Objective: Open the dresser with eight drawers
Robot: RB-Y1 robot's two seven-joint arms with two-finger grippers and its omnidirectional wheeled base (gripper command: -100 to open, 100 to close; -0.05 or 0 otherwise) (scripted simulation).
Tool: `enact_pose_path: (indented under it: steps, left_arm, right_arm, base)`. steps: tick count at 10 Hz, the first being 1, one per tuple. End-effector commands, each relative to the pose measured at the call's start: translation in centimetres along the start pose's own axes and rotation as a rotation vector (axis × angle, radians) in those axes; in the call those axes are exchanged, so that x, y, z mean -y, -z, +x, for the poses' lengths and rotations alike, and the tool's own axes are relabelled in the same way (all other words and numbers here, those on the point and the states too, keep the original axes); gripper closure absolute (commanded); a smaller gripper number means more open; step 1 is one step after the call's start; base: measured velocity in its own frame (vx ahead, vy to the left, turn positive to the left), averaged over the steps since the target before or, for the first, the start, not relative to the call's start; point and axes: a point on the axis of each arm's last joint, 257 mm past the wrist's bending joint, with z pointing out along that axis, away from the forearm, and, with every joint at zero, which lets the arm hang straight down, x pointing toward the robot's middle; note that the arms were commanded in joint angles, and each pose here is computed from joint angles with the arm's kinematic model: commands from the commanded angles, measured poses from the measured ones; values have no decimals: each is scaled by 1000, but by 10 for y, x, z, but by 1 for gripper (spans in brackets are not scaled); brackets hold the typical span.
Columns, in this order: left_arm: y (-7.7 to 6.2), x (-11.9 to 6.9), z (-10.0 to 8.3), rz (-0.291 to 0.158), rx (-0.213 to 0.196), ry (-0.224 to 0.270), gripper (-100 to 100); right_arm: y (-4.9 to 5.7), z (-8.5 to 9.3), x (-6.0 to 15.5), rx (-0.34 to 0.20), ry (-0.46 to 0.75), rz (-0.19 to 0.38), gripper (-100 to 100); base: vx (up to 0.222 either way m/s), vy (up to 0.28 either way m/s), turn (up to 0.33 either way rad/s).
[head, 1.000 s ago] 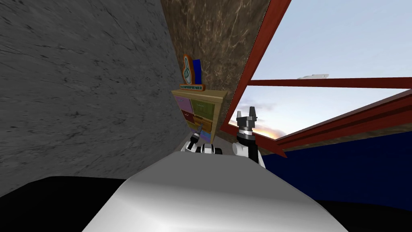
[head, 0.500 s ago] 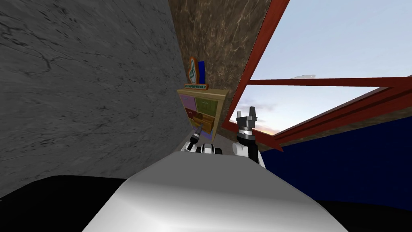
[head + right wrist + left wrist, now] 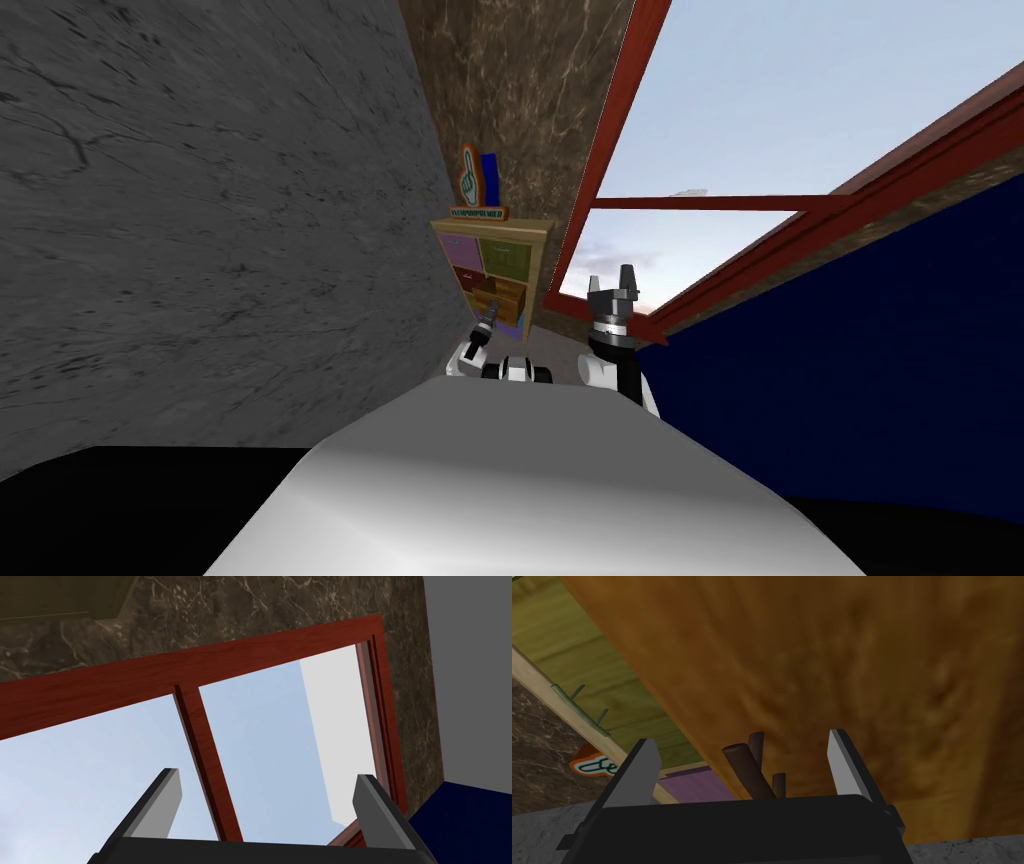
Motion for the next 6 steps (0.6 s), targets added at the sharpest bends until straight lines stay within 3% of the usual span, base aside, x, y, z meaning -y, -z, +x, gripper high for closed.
enact_pose_path:
  steps: [1, 5, 6]
  left_arm:
    - [-23, 1, -43, -20, 62, -12, -100]
    - [-54, 6, -104, -46, 161, -11, -100]
    - [-54, 6, -104, -46, 161, -11, -100]
  right_arm:
    - [0, 0, 0, 0, 0, 0, 0]
    - [0, 0, 0, 0, 0, 0, 0]
    - [0, 0, 0, 0, 0, 0, 0]
  base:
    - [-154, 11, -246]
    - [-160, -12, -238]
    - [-82, -7, -118]
